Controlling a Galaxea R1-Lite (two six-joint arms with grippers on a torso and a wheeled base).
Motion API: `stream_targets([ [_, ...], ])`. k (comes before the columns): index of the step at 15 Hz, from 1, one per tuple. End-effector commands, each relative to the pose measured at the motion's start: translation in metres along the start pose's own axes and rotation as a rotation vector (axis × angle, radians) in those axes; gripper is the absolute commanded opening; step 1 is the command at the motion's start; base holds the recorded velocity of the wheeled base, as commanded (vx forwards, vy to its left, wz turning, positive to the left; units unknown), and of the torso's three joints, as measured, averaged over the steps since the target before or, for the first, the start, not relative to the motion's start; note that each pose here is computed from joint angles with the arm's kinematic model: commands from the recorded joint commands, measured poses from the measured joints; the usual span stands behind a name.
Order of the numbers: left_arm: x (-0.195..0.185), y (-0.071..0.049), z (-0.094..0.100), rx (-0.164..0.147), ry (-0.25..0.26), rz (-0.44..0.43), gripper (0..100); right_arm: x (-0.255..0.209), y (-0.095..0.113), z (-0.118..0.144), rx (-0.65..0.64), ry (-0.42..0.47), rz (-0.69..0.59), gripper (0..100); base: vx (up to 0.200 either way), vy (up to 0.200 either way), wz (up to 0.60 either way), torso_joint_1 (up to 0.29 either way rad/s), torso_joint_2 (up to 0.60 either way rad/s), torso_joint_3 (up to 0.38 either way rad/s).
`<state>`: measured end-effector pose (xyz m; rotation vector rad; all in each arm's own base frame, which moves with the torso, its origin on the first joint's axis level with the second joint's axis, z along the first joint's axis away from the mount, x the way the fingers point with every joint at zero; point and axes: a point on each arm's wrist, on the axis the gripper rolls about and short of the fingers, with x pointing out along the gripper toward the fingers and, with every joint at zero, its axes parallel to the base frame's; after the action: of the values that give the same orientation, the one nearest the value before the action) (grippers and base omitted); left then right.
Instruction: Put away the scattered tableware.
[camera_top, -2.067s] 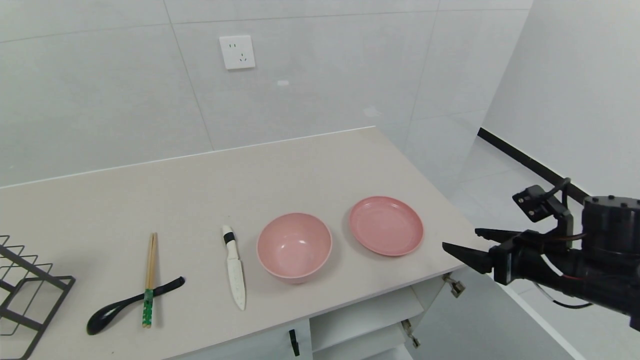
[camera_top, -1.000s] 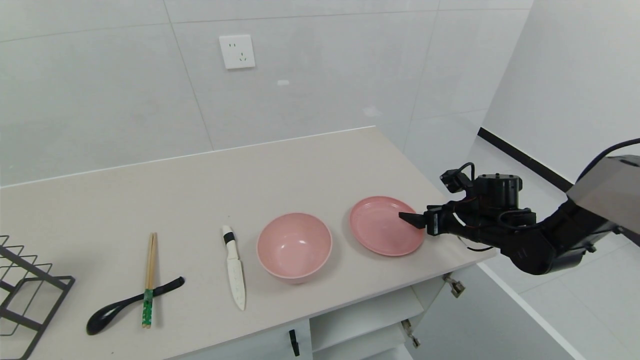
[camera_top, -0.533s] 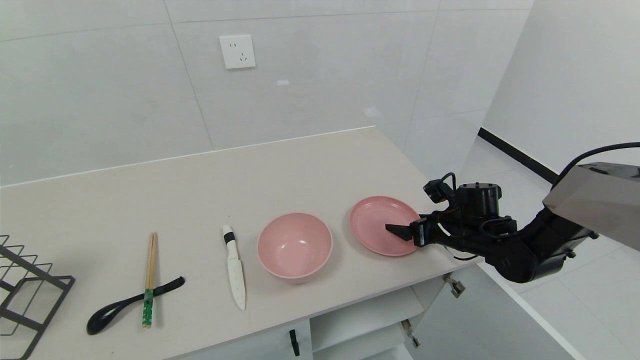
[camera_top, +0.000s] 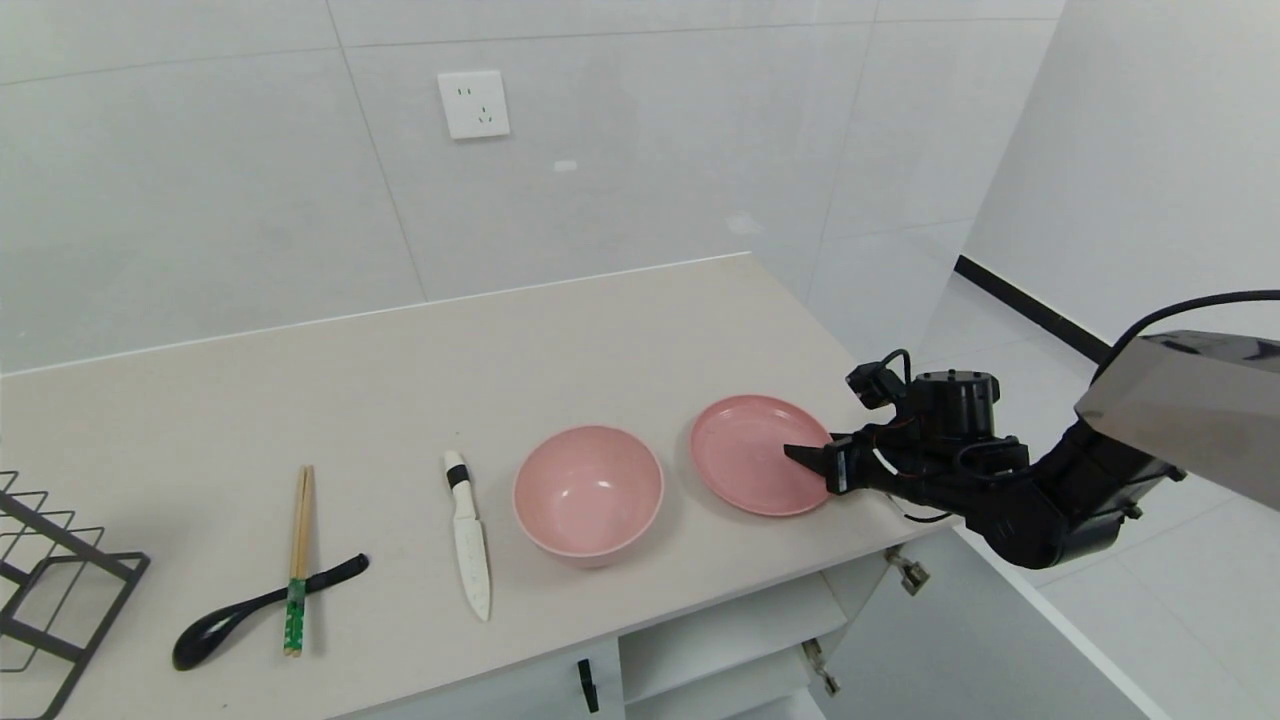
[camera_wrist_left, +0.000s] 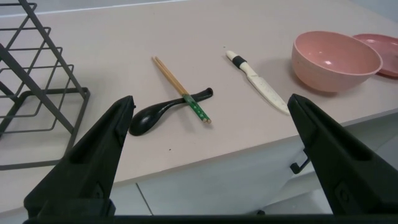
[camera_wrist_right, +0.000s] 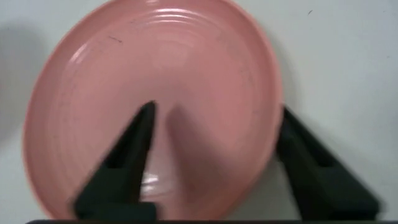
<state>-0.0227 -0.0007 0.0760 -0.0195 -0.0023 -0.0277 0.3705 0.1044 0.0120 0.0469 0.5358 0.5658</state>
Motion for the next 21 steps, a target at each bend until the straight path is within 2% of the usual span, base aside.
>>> stream_targets([
  [1, 0.000, 0.000, 0.000, 0.000, 0.001, 0.000, 100, 0.002, -0.003, -0.006, 0.009, 0.020, -0.007, 0, 0.000, 0.000, 0.00, 0.000, 0.00, 0.000],
  [5, 0.000, 0.000, 0.000, 0.000, 0.001, 0.000, 100, 0.002, -0.013, -0.011, 0.017, 0.031, -0.031, 0, 0.000, 0.000, 0.00, 0.000, 0.00, 0.000],
  [7, 0.000, 0.000, 0.000, -0.002, 0.001, -0.001, 100, -0.002, -0.018, -0.005, 0.010, 0.004, -0.069, 0, 0.000, 0.000, 0.00, 0.000, 0.00, 0.000],
  [11, 0.000, 0.000, 0.000, -0.002, 0.001, -0.006, 100, -0.037, -0.003, 0.052, -0.110, -0.272, -0.120, 0, 0.000, 0.000, 0.00, 0.000, 0.00, 0.000],
  [13, 0.000, 0.000, 0.000, 0.001, 0.001, -0.008, 100, -0.057, 0.005, 0.066, -0.146, -0.338, -0.124, 0, 0.000, 0.000, 0.00, 0.000, 0.00, 0.000],
  [18, 0.000, 0.000, 0.000, 0.009, 0.001, -0.009, 100, -0.111, 0.028, 0.062, -0.180, -0.454, -0.115, 0, 0.000, 0.000, 0.00, 0.000, 0.00, 0.000],
  [20, 0.000, 0.000, 0.000, 0.010, 0.003, -0.005, 100, -0.155, 0.041, 0.054, -0.181, -0.508, -0.123, 0, 0.000, 0.000, 0.00, 0.000, 0.00, 0.000],
  [21, 0.000, 0.000, 0.000, 0.010, 0.001, -0.003, 100, -0.161, 0.043, 0.053, -0.181, -0.513, -0.125, 0, 0.000, 0.000, 0.00, 0.000, 0.00, 0.000],
])
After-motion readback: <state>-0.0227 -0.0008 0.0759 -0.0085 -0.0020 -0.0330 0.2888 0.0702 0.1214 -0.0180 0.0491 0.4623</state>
